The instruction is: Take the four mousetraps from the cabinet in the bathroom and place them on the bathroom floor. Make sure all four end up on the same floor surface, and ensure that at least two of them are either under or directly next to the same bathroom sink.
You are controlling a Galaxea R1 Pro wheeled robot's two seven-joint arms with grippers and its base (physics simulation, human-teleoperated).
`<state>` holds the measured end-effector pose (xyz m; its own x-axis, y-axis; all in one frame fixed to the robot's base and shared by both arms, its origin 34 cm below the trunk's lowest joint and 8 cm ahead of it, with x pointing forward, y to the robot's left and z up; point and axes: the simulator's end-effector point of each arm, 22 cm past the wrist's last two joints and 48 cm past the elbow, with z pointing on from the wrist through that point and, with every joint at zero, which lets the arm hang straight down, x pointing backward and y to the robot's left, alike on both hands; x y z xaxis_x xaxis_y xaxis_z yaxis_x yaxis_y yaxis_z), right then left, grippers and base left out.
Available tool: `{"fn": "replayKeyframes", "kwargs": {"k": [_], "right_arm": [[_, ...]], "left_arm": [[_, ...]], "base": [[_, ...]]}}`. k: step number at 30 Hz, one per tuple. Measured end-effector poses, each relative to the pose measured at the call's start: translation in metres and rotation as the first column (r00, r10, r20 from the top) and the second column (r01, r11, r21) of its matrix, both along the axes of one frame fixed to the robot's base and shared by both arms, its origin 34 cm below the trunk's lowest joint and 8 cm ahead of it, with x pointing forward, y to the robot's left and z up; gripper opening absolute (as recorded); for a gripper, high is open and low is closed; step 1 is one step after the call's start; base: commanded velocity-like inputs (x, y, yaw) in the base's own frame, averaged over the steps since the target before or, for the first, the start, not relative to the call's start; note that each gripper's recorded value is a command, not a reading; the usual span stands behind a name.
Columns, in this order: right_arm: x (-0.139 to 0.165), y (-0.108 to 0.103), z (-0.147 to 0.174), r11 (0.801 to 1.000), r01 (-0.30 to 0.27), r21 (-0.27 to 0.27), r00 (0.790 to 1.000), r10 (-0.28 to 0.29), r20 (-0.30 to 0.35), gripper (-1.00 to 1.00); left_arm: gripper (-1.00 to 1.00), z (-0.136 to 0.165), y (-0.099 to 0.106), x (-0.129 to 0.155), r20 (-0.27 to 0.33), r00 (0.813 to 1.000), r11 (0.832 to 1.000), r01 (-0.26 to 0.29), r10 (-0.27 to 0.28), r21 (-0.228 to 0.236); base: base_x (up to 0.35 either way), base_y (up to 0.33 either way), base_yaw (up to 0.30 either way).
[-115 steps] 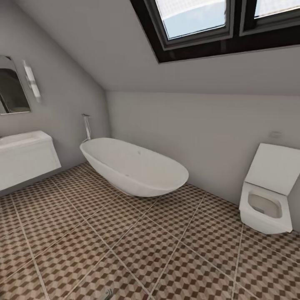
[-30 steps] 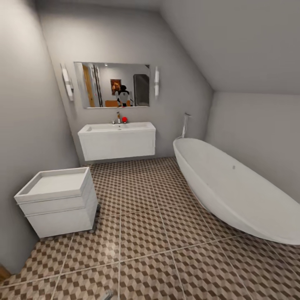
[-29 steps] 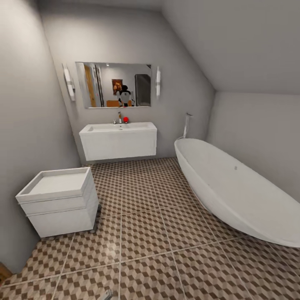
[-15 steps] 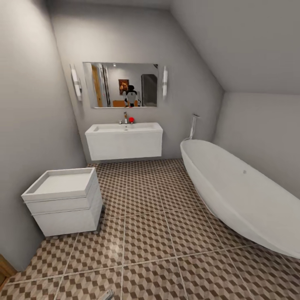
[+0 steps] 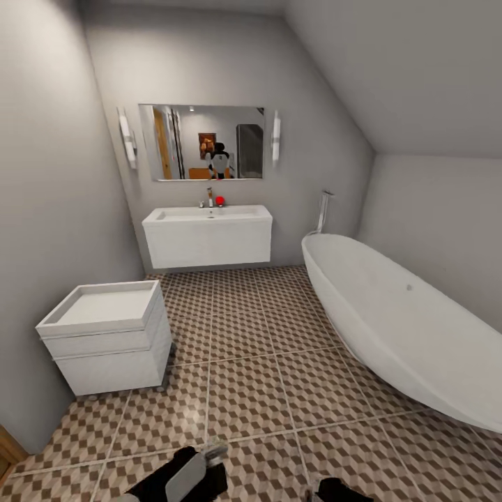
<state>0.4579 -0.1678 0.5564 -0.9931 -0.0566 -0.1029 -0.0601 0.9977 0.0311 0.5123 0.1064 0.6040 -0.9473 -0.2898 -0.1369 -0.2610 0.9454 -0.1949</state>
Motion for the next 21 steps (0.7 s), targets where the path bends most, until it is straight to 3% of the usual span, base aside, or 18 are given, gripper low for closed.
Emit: {"fn": "replayKeyframes", "kwargs": {"k": [2, 4, 7, 11, 14, 17, 21], "right_arm": [[0.034, 0.019, 0.019, 1.000, -0.013, 0.015, 0.999, 0.012, 0.030, -1.00], [0.088, 0.015, 0.048, 1.000, -0.018, -0.006, 0.996, 0.019, 0.085, -1.00], [0.141, 0.012, 0.083, 1.000, -0.019, -0.020, 0.991, 0.021, 0.134, -1.00], [0.194, 0.011, 0.125, 1.000, -0.017, -0.026, 0.980, 0.022, 0.199, -1.00], [0.218, 0.011, 0.145, 1.000, -0.014, -0.024, 0.972, 0.019, 0.235, -1.00], [0.228, 0.012, 0.152, 1.000, -0.012, -0.023, 0.966, 0.018, 0.260, -1.00], [0.241, 0.014, 0.158, 1.000, -0.008, -0.011, 0.949, 0.011, 0.315, -1.00]], "left_arm": [[-1.00, 0.026, 0.004, 0.035, 0.016, 0.999, 0.999, 0.044, -0.044, 0.025], [-1.00, 0.063, 0.019, 0.087, 0.051, 0.996, 0.996, 0.066, -0.069, 0.058], [-1.00, 0.091, 0.033, 0.126, 0.100, 0.993, 0.996, 0.054, -0.061, 0.072], [-1.00, 0.118, 0.030, 0.160, 0.174, 0.983, 0.998, 0.042, -0.051, 0.056], [-1.00, 0.140, 0.015, 0.187, 0.264, 0.962, 0.997, 0.047, -0.063, 0.068], [-1.00, 0.153, 0.003, 0.202, 0.338, 0.931, 0.989, 0.107, -0.137, 0.106], [-1.00, 0.158, -0.018, 0.203, 0.367, 0.904, 0.975, 0.210, -0.219, 0.066]], "base": [[0.000, 0.000, 0.000], [0.000, 0.000, 0.000], [0.000, 0.000, 0.000], [0.000, 0.000, 0.000], [0.000, 0.000, 0.000], [0.000, 0.000, 0.000], [0.000, 0.000, 0.000]]}}
